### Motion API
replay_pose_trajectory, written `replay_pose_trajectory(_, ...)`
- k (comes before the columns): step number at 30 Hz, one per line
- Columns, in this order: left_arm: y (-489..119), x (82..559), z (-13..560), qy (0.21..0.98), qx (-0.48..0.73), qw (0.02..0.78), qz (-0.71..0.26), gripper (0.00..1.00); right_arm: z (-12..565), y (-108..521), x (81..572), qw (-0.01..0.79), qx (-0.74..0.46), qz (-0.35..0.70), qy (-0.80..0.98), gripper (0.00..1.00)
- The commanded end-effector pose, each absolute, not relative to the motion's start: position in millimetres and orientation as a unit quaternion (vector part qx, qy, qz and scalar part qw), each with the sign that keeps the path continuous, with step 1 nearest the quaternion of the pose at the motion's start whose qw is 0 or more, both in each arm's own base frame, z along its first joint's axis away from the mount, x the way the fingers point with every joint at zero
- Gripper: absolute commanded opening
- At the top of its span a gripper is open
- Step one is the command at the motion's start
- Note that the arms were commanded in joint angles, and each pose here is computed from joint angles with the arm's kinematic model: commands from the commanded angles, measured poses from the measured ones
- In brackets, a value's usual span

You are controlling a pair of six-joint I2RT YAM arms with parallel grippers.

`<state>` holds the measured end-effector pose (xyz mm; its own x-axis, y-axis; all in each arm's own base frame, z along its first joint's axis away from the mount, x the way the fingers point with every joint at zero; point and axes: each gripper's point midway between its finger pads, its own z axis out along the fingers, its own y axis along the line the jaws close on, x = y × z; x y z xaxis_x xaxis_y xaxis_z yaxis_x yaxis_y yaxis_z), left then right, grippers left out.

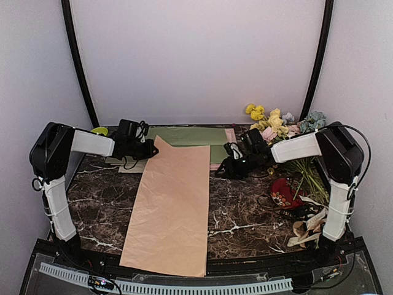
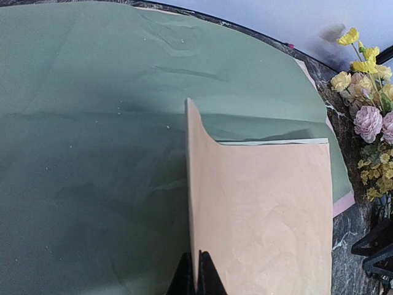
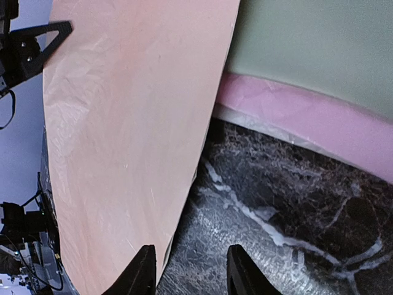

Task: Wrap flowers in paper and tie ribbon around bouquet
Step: Pass from the left arm to the right

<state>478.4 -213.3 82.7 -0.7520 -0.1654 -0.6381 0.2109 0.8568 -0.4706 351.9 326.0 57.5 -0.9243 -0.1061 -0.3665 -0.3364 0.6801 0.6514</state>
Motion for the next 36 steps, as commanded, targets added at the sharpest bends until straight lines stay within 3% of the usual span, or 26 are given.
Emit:
replay_pose_trajectory(1, -205, 477, 73, 0.9, -0.011, 0.358, -0.249, 0.0, 63, 343, 372, 0.167, -0.092, 0.409, 0.892, 0.39)
replay_pose_trajectory(13, -208, 472, 58, 0.902, -0.01, 0.347, -0.257, 0.0, 45, 396, 378, 0.133, -0.108, 0.449, 0.877, 0.43)
replay_pose_trajectory(24, -208, 468, 46, 0.906, -0.009, 0.338, -0.254, 0.0, 87, 430, 381, 0.145, -0.132, 0.525, 0.828, 0.41)
replay_pose_trajectory(26, -208, 468, 46, 0.906, -0.008, 0.336, -0.255, 0.0, 92, 432, 382, 0.145, -0.135, 0.53, 0.825, 0.33)
replay_pose_trajectory(30, -216, 469, 54, 0.901, 0.012, 0.339, -0.272, 0.0, 105, 430, 382, 0.154, -0.14, 0.529, 0.823, 0.01)
replay_pose_trajectory(31, -220, 469, 58, 0.898, 0.024, 0.341, -0.276, 0.05, 110, 427, 382, 0.159, -0.14, 0.524, 0.825, 0.0)
replay_pose_trajectory(34, -228, 472, 78, 0.888, 0.06, 0.36, -0.279, 0.4, 126, 414, 387, 0.183, -0.133, 0.504, 0.834, 0.0)
replay_pose_trajectory(36, -231, 474, 102, 0.875, 0.09, 0.391, -0.271, 0.55, 138, 400, 389, 0.196, -0.123, 0.497, 0.836, 0.0)
